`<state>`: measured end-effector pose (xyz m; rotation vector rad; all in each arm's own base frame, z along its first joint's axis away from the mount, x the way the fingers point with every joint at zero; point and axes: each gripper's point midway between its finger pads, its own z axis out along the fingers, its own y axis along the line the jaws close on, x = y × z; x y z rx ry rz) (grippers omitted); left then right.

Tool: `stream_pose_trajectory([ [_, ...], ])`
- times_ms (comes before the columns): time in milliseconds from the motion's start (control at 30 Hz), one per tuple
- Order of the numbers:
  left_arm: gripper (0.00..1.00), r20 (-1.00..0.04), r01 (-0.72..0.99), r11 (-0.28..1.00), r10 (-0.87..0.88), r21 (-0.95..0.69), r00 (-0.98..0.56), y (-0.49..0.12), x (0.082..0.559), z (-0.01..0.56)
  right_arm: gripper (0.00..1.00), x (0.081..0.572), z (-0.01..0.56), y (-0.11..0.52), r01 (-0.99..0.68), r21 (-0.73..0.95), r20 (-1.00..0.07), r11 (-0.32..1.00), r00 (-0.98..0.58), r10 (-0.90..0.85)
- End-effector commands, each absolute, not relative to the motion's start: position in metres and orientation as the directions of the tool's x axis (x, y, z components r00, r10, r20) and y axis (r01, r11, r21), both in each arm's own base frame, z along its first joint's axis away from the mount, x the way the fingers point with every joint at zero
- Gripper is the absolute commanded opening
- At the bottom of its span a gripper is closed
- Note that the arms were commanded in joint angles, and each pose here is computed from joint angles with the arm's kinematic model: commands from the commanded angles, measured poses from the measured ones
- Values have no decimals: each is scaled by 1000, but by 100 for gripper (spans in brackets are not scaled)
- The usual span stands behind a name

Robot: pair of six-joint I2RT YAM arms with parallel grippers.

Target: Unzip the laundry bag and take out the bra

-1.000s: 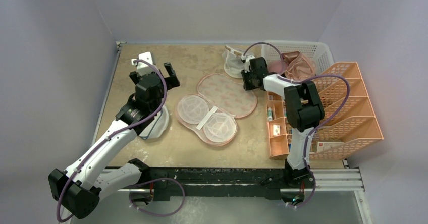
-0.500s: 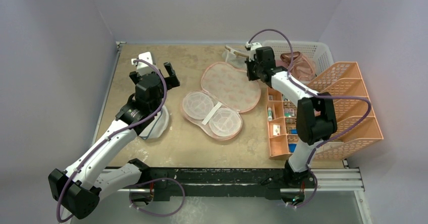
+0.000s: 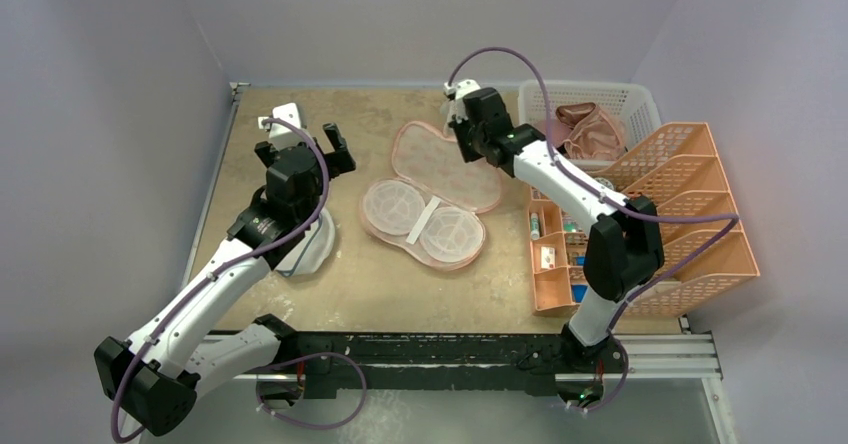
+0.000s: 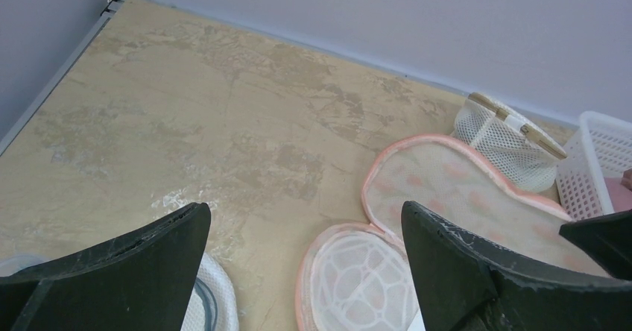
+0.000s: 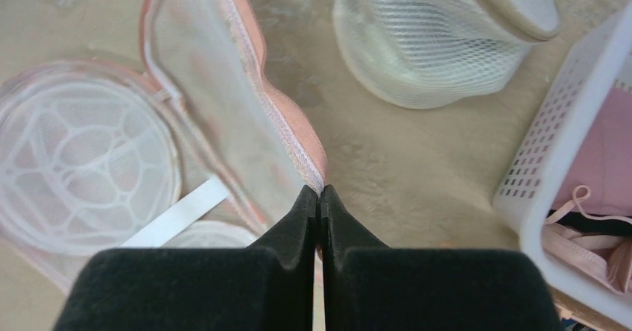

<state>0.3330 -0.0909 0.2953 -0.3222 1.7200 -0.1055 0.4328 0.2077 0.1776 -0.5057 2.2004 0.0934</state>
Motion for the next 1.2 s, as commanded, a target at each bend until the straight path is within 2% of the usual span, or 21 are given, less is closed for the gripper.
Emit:
stream_pose_trajectory([
  [0,100,-945,-143,940,-321,-311,-57,-87,333,327,1,407,197,215,-375,-170,-747,911,-555,-367],
  [367,100,-946,-149,940,-318,-308,-55,-86,333,326,1,337,177,270,-482,-94,-694,871,-595,-405],
  [633,100,-947,-154,940,-317,-306,-52,-84,332,327,2,282,163,319,-634,153,-677,758,-626,-387],
  [1067,99,-947,-153,939,-317,-306,-51,-84,332,328,4,224,92,355,-672,469,-590,573,-721,-362],
  [1167,100,-948,-154,940,-316,-305,-49,-84,331,328,10,218,86,355,-663,499,-576,559,-735,-358],
])
